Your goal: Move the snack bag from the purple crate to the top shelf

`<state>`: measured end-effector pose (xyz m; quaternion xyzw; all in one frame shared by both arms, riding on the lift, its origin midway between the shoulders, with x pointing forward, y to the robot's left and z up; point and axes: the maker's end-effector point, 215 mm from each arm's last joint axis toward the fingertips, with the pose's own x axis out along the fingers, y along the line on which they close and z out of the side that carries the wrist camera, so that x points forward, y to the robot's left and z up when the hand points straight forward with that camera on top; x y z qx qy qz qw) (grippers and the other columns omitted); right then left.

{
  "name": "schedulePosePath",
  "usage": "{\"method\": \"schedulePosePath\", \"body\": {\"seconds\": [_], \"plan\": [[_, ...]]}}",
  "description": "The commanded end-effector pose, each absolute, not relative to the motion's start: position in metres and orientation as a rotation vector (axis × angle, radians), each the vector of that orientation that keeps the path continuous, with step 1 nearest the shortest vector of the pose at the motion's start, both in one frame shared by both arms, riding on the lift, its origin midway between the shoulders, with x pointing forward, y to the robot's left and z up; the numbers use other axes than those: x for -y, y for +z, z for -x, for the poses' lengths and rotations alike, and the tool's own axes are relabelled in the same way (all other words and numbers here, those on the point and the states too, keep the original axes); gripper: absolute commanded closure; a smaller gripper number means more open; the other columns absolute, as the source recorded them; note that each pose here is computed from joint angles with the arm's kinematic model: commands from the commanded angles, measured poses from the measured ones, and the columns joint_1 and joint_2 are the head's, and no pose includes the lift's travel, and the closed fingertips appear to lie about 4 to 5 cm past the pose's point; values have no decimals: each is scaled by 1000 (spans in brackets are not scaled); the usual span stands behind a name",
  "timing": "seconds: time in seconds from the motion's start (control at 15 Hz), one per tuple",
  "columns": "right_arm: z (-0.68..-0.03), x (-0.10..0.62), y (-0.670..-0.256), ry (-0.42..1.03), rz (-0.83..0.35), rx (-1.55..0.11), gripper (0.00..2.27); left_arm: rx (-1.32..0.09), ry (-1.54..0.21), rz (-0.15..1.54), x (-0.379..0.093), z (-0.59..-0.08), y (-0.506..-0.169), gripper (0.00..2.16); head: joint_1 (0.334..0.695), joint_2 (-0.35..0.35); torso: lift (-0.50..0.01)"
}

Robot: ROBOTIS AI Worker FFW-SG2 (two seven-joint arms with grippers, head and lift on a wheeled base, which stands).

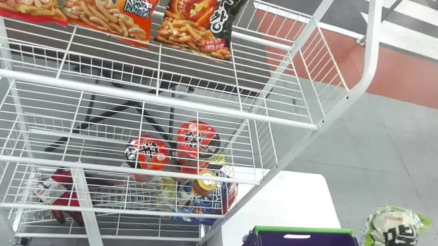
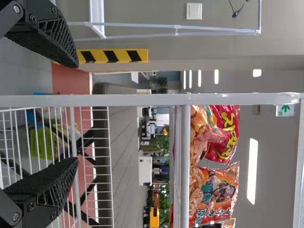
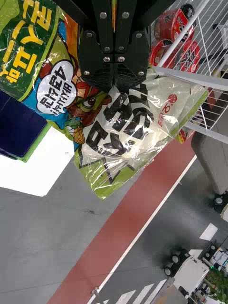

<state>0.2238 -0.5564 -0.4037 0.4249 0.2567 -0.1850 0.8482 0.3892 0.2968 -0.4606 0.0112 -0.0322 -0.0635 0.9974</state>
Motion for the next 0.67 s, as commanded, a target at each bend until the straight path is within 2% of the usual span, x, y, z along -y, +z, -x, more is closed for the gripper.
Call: {"method": "schedulePosePath", "body": {"seconds": [0.0, 0.6], "plan": [[-222, 552, -406, -384, -909, -553, 1656, 65, -127, -22, -297, -389, -460, 130, 695, -350, -143], [-225, 548, -408, -369, -917, -554, 1656, 69, -124, -18, -296, -389, -460, 130, 695, -350, -107]]}}
